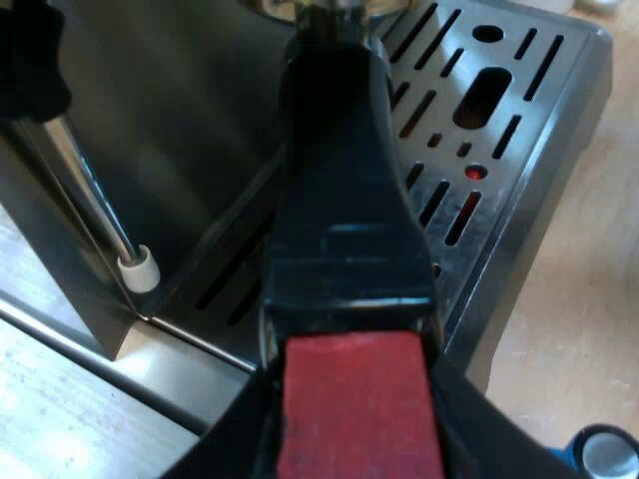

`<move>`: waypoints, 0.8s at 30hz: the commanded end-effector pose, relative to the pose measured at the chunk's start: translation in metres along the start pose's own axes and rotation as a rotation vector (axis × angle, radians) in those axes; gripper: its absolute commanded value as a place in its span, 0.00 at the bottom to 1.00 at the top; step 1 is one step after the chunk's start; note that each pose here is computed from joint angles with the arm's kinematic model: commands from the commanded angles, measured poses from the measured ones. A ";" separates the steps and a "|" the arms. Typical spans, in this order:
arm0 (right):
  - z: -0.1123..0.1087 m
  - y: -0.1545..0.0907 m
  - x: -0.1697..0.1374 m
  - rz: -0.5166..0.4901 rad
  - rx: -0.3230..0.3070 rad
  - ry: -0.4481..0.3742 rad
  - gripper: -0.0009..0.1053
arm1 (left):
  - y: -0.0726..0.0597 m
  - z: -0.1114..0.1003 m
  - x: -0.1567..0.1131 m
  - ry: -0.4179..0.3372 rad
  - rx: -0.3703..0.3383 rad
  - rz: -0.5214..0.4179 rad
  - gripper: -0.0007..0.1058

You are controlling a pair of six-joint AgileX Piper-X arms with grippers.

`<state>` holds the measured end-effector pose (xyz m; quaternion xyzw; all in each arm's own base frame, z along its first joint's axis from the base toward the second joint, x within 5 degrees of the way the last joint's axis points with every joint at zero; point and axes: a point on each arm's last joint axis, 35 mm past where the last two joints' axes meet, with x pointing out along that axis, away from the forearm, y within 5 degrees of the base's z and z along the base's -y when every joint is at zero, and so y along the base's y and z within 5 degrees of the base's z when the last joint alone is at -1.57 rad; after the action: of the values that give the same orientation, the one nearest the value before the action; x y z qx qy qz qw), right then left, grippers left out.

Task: Put the handle in the coffee machine

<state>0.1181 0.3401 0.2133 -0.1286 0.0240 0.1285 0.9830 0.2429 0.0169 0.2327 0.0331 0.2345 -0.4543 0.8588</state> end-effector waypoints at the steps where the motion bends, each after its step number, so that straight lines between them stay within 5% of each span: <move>1: 0.004 -0.001 0.003 -0.005 0.015 -0.008 0.75 | -0.002 0.018 -0.002 -0.116 0.073 -0.082 0.01; 7: 0.004 -0.001 0.003 -0.005 0.015 -0.008 0.75 | -0.009 0.021 0.009 -0.106 0.094 -0.129 0.01; 24: 0.003 -0.001 0.003 -0.005 0.007 -0.004 0.75 | 0.000 0.020 0.000 -0.100 0.087 -0.038 0.01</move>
<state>0.1190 0.3399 0.2135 -0.1275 0.0237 0.1283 0.9832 0.2472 0.0104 0.2348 0.0483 0.2280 -0.4530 0.8605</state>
